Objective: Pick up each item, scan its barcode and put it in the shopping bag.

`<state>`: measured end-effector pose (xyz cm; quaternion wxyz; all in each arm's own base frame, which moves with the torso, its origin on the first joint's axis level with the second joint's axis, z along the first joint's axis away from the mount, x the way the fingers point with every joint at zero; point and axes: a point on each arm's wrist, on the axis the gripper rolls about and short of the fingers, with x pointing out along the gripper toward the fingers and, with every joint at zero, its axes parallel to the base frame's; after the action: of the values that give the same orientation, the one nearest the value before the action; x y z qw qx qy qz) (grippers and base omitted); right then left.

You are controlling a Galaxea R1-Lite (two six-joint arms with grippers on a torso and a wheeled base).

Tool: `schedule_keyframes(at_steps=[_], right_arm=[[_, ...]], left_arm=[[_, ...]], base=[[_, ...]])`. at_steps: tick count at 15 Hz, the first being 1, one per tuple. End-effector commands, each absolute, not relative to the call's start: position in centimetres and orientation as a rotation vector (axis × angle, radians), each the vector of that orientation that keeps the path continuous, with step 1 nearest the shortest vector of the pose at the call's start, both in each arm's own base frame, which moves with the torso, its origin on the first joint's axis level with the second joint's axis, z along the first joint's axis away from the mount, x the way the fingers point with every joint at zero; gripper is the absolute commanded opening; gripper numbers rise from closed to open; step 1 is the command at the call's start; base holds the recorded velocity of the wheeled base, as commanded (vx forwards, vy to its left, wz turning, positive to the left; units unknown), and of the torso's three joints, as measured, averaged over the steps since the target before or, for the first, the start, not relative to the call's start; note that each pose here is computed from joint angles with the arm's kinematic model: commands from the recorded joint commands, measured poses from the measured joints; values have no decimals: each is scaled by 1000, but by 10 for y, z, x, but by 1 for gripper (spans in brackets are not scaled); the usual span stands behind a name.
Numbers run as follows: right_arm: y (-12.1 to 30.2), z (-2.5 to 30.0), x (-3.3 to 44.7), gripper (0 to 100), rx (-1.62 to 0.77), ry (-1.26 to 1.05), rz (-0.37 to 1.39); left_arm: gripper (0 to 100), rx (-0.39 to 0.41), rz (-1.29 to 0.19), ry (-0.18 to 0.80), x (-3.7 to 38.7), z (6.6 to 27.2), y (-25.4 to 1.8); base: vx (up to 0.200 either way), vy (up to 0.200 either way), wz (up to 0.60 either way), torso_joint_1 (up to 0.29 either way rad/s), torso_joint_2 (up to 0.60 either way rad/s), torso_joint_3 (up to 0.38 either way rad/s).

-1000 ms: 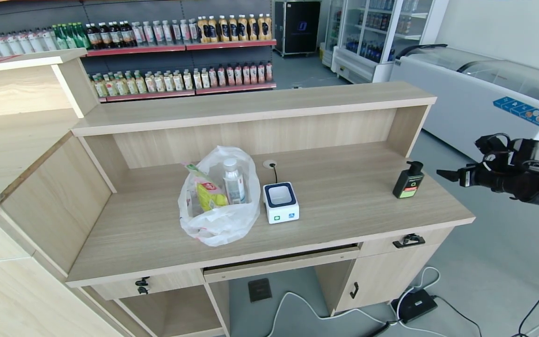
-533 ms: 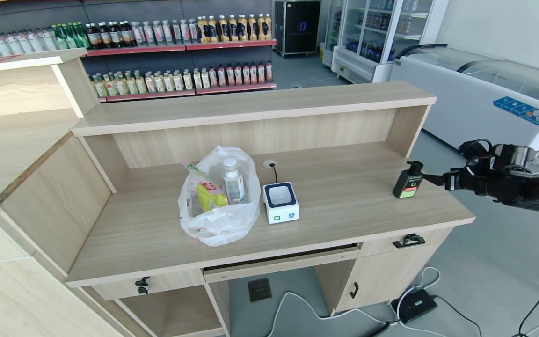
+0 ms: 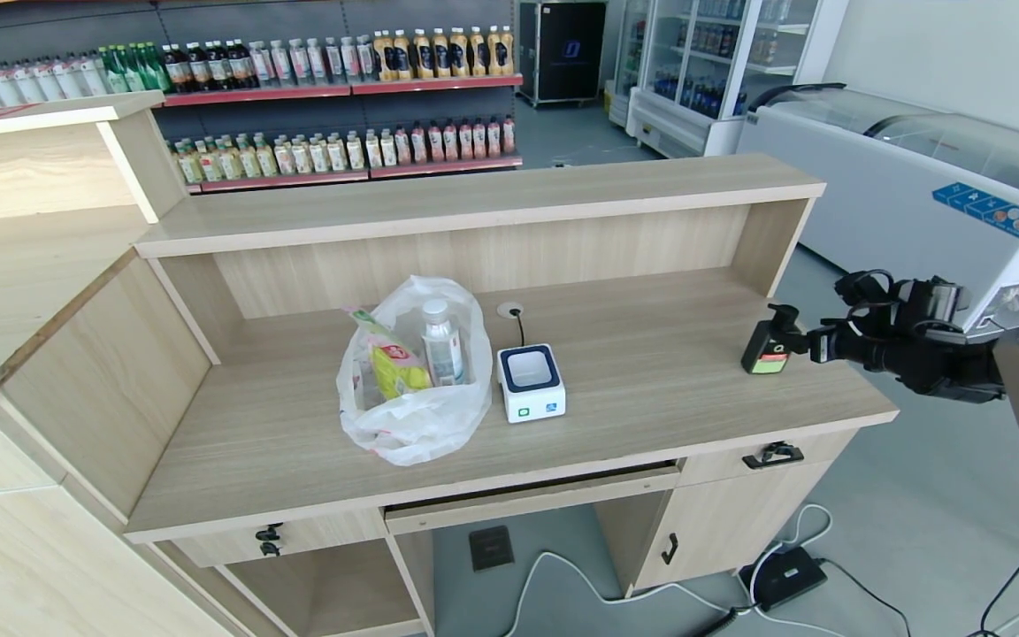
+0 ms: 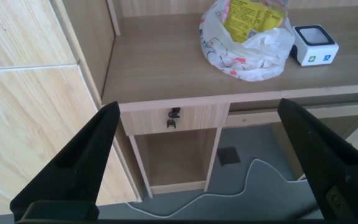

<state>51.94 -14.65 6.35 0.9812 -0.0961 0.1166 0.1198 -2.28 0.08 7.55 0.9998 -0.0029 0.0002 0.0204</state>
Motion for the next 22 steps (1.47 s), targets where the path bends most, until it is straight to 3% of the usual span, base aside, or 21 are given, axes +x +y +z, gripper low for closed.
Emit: schedule_keyframes(at_steps=[1,22], right_arm=[[-143,54,523,100,-191,243,251],[-116,21,538,100,-165,268,321]], left_arm=[[100,-6,40,0,-23,75,1],[100,-6,41,0,-23,75,1]], base=[[0,0,0,0,0,0],[0,0,0,0,0,0]])
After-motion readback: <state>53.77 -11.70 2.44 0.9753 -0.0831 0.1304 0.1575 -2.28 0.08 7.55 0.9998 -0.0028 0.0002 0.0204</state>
